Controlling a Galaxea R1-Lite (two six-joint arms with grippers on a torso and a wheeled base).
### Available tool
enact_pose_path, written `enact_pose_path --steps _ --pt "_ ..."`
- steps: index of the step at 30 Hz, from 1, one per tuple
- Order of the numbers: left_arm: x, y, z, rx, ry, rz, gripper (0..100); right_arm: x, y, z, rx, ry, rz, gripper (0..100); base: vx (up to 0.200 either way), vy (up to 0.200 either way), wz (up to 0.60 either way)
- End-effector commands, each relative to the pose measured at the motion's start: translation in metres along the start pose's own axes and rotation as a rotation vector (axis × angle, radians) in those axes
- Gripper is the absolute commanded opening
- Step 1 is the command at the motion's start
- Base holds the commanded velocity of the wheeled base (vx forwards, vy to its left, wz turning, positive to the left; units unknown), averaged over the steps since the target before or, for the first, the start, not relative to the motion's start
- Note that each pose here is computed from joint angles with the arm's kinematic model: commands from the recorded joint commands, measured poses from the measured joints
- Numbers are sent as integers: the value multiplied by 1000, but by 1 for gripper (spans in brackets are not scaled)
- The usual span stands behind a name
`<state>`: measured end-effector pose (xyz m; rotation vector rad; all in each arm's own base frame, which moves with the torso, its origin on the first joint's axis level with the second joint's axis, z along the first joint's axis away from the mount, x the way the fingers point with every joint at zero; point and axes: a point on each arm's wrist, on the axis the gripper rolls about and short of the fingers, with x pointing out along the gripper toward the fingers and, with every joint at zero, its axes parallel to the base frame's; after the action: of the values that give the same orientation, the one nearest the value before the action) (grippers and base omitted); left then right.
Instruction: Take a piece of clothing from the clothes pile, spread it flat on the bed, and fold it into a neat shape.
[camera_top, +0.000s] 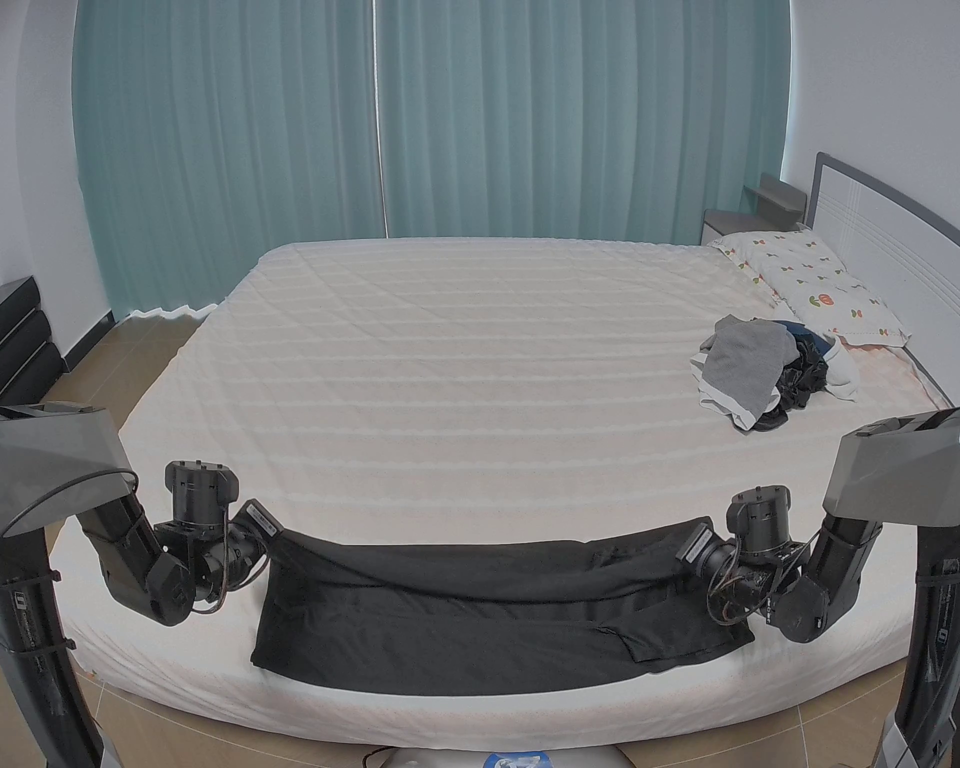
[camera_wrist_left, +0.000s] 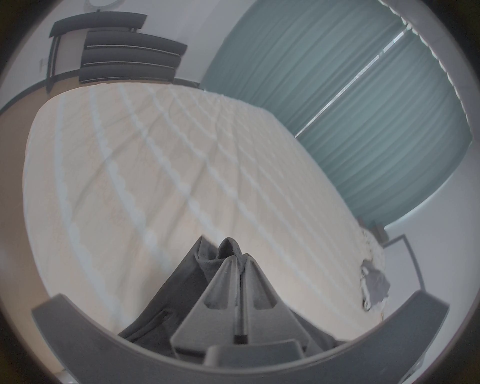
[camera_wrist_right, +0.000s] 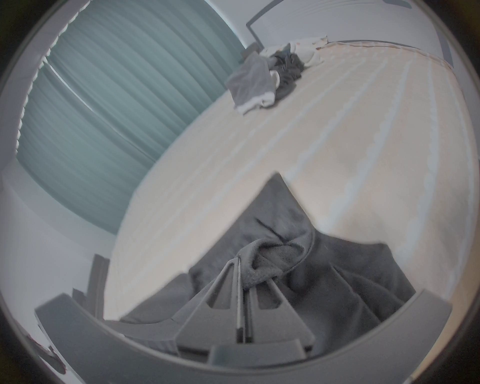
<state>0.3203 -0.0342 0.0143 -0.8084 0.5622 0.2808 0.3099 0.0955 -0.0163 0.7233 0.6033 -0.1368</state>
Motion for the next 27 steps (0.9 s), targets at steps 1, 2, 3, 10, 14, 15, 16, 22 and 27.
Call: enact_pose_path --steps 1,2,3,10,14,15,16,22,27 --pt "-1 -16 23 -87 -117 -55 0 0 13 20 76 -117 72 0 0 0 0" --pt "-1 -19 30 -149 -178 -79 0 -4 18 27 115 -185 127 0 0 0 0" --pt "-2 -18 31 -166 -194 -92 0 -6 17 30 125 -210 149 0 0 0 0" --pt "-4 2 13 -92 -167 -68 0 -14 0 16 89 -176 116 0 0 0 0" --pt "-1 19 -2 -1 -119 -5 0 -18 -8 9 46 -147 82 0 0 0 0" --pt "-1 25 -6 22 -104 17 0 -20 -10 6 23 -132 70 0 0 0 0" --pt "-2 28 -9 39 -91 33 0 -20 -12 4 13 -121 68 0 0 0 0" --pt "-1 44 -23 137 -38 90 0 -17 -21 -5 -25 -69 42 0 0 0 0" --pt "0 54 -34 206 11 130 0 -13 -32 -14 -74 -32 -2 0 0 0 0"
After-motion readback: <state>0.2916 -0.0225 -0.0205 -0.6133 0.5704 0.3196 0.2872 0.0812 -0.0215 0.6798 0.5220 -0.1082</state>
